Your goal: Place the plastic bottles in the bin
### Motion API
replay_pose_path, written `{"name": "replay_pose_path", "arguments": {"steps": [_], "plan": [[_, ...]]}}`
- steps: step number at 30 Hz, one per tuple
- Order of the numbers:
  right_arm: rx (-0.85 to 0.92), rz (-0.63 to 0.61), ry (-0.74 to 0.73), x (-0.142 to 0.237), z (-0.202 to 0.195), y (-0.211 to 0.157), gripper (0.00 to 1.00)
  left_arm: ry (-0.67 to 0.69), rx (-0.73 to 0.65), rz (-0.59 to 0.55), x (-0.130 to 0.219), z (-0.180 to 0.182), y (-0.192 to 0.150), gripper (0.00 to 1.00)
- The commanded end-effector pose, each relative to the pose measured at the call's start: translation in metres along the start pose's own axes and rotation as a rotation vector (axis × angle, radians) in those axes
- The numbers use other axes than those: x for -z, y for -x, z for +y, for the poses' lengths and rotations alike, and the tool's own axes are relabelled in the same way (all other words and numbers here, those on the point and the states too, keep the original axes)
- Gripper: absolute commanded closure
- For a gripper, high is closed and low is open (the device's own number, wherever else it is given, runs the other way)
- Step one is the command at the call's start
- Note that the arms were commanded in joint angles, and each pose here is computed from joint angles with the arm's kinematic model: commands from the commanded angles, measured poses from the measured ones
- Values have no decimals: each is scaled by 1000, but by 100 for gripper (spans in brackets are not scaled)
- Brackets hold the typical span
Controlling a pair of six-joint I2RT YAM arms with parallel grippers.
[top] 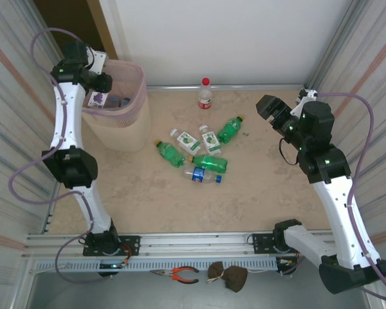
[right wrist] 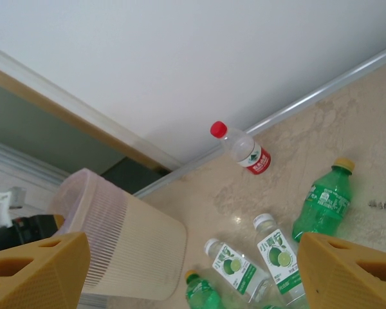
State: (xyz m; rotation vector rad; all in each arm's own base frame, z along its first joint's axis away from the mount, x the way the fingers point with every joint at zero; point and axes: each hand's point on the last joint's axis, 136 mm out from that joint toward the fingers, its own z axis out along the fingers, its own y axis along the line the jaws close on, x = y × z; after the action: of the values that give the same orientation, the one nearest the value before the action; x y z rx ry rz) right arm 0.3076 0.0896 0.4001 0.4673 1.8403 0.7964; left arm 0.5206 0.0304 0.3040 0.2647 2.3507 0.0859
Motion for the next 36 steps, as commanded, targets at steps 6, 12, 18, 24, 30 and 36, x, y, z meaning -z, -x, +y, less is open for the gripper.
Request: {"name": "replay_pose_path", "arguments": {"steps": [6,12,18,24,30,36], "plan": [[20,-7,-3,-5,-1,3,17,77,-64,83,-51,20,-9,63],[10,-1,-4,-7,-2,1,18,8,-40,154,-71,8,-35,65],[15,-1,4,-4,0,2,18,-12,-8,65,-42,0,-22,64],[74,4,15,-3,1,0,17,-30,15,-41,4,-4,3,62],[272,70,65,-13,4,-15,16,-82,38,-118,47,-17,15,61],[542,178,123,-33,-3,-44,13,-158,78,-167,80,-34,17,60]]}}
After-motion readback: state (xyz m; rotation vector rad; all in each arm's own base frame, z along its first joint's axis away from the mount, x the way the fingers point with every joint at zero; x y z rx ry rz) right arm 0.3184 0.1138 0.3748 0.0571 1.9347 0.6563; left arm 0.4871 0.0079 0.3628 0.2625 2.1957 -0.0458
